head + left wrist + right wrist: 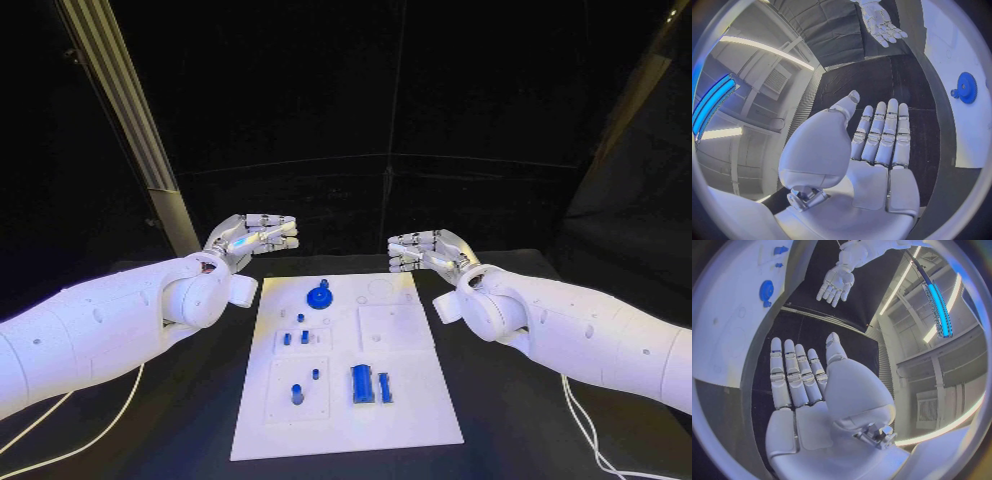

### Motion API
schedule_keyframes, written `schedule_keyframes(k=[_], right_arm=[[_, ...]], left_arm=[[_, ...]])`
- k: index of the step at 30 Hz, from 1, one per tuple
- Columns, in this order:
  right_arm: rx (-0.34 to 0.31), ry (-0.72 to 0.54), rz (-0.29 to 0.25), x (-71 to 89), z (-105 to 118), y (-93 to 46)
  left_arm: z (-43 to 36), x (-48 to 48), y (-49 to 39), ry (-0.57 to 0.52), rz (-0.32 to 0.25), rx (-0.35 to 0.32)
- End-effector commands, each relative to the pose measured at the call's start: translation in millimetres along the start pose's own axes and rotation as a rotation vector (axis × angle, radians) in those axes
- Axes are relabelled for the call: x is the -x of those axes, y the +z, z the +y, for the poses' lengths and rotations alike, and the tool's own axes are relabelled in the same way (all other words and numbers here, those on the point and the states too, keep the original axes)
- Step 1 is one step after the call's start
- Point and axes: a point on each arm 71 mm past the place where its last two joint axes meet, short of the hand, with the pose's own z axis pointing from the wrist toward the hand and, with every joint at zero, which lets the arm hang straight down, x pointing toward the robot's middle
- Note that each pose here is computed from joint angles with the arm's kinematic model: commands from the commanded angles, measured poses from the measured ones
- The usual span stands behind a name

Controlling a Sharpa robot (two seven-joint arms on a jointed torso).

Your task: Assemble the parts on the task board

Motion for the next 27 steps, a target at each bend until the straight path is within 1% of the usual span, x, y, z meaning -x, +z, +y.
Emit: schedule_keyframes(k=[1, 3, 4, 8, 13, 15, 20, 23, 24, 27], right_arm=[[0.074, 0.116, -0.031, 7.1, 3, 4.6], [0.08, 0.121, -0.04, 9.6, 1, 8.0], [0.021, 0.04, -0.039, 8.3, -3, 6.4], [0.024, 0.044, -0.048, 6.8, -2, 5.2], [0.034, 0.059, -0.086, -0.3, 4, -1.1], [0.037, 0.068, -0.107, -4.3, 6, -4.9], [0.04, 0.096, -0.185, -19.1, 16, -21.4], [0.033, 0.11, -0.232, -28.2, 22, -33.3], [0.032, 0.112, -0.237, -29.3, 23, -34.8], [0.024, 0.119, -0.266, -35.0, 26, -43.0]], left_arm=[[0.0, 1.9, 4.5, -0.031, -0.049, -0.039], [2.6, -0.4, 8.0, -0.026, -0.064, -0.041], [4.5, -4.1, 7.0, -0.009, -0.019, -0.004], [5.6, -5.9, 5.3, -0.008, -0.027, -0.005], [10.0, -13.8, -2.4, -0.006, -0.06, -0.009], [12.0, -18.2, -7.0, -0.004, -0.079, -0.011], [16.9, -34.2, -25.1, 0.007, -0.148, -0.022], [18.0, -45.2, -39.0, 0.017, -0.197, -0.03], [18.1, -46.6, -40.8, 0.019, -0.203, -0.031], [17.6, -53.9, -50.9, 0.027, -0.236, -0.038]])
